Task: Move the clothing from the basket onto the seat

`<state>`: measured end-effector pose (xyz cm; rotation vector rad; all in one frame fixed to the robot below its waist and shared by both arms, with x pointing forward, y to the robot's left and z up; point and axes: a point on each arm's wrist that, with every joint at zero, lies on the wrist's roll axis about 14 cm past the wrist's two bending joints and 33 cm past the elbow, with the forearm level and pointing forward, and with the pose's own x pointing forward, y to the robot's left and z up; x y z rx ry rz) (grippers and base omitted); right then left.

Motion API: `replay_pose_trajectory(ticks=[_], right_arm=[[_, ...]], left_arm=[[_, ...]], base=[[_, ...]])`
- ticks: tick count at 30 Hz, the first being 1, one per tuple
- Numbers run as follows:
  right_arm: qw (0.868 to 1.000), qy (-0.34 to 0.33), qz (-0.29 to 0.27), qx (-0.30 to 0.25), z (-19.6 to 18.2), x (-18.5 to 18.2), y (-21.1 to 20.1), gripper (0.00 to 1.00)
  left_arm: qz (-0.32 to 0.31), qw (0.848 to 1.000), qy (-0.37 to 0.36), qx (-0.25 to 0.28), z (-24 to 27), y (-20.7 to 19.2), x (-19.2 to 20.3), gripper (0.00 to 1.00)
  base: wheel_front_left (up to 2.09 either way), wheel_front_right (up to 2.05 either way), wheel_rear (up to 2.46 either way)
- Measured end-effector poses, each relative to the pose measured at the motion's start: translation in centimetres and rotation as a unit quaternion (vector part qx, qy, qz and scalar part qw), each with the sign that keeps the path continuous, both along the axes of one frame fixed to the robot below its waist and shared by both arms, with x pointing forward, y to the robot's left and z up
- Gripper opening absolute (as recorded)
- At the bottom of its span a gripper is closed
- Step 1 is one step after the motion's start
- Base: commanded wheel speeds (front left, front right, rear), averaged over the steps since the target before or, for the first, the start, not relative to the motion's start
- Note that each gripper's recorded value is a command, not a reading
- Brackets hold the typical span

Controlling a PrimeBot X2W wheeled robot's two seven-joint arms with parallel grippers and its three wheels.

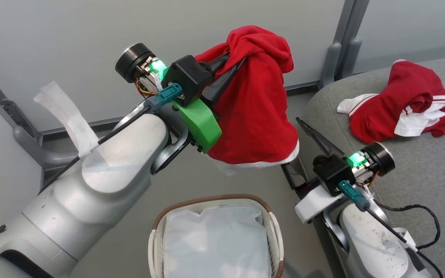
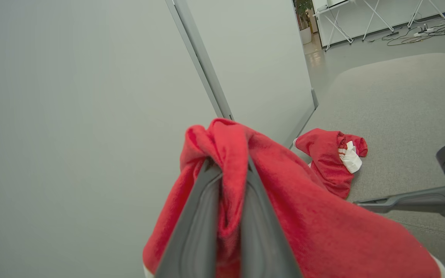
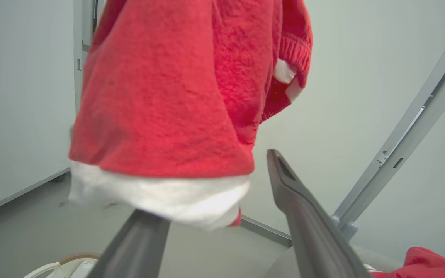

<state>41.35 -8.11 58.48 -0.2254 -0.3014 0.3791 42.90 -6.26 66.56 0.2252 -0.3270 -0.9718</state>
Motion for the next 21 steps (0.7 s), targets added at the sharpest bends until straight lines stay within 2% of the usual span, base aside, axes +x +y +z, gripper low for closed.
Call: replay_pose_trajectory(ticks=[5, 6, 7, 8, 21], right_arm=[[0.999, -0.026, 0.025, -0.009, 1.6, 0.0, 1.7, 1.00], [0.999, -0.026, 0.036, -0.013, 1.6, -0.1, 2.4, 0.33], [0.999, -0.027, 0.041, -0.014, 1.6, -0.1, 2.7, 0.21], [0.999, -0.028, 0.044, -0.014, 1.8, -0.1, 2.9, 0.00], [0.998, -0.043, 0.046, -0.002, 3.1, -0.3, 2.9, 0.00]], left_arm=[[-0.001, 1.000, 0.003, 0.001, -0.2, 0.0, -0.1, 0.00], [-0.002, 1.000, 0.004, 0.000, -0.2, 0.0, -0.1, 0.00], [-0.002, 1.000, 0.004, 0.000, -0.2, 0.0, -0.2, 0.00], [-0.002, 1.000, 0.005, -0.001, -0.2, 0.0, -0.2, 0.00], [0.010, 0.999, 0.040, -0.016, -2.1, 0.8, -0.5, 0.00]], base=[[0.00, 0.00, 0.00], [0.00, 0.00, 0.00], [0.00, 0.00, 0.00], [0.00, 0.00, 0.00], [0.00, 0.00, 0.00]])
